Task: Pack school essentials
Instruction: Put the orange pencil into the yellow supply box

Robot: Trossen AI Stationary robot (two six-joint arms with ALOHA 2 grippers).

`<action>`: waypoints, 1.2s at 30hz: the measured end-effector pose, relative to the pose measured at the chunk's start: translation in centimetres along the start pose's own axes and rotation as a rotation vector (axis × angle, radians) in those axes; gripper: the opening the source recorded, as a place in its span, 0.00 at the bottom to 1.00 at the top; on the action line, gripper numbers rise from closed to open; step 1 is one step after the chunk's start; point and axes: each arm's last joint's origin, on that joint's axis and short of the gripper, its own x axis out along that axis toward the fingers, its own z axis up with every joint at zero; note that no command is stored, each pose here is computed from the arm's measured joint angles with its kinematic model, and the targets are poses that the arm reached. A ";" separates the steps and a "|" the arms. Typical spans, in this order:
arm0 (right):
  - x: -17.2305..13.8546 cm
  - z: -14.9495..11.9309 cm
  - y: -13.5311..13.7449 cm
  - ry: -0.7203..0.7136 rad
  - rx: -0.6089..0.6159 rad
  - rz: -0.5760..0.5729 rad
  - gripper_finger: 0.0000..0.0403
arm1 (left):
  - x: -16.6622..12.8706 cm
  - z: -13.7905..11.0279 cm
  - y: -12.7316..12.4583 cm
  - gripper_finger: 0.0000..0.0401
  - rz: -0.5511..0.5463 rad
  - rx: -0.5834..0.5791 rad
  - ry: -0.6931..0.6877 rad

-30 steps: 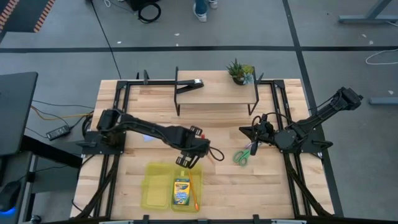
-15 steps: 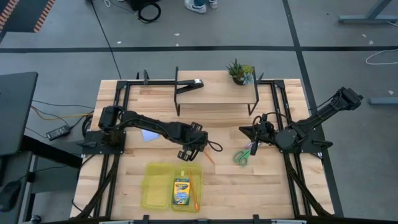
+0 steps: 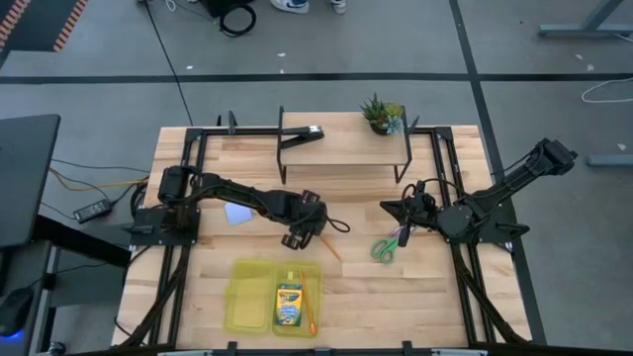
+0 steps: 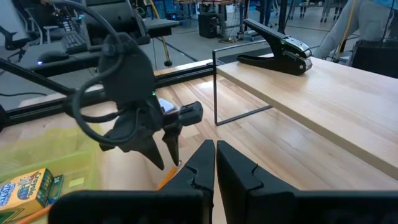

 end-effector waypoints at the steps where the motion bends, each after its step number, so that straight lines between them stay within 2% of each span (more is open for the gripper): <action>1: 0.0 0.0 0.0 0.000 0.000 0.000 0.06 | 0.1 -0.1 0.0 0.36 0.002 -0.003 -0.002; 9: 0.0 0.0 0.0 0.000 0.000 0.000 0.06 | 1.1 -1.2 0.3 0.29 -0.002 -0.028 0.002; 23: 0.0 0.0 0.0 -0.002 0.000 -0.007 0.06 | 1.5 -1.7 0.1 0.06 -0.123 -0.128 0.011; 31: 0.0 0.0 0.0 -0.002 0.001 -0.007 0.06 | 1.8 -1.7 0.0 0.03 -0.121 -0.110 0.019; 36: 0.0 0.0 0.0 -0.002 0.002 -0.007 0.06 | 0.9 -1.0 0.5 0.01 -0.097 -0.108 -0.004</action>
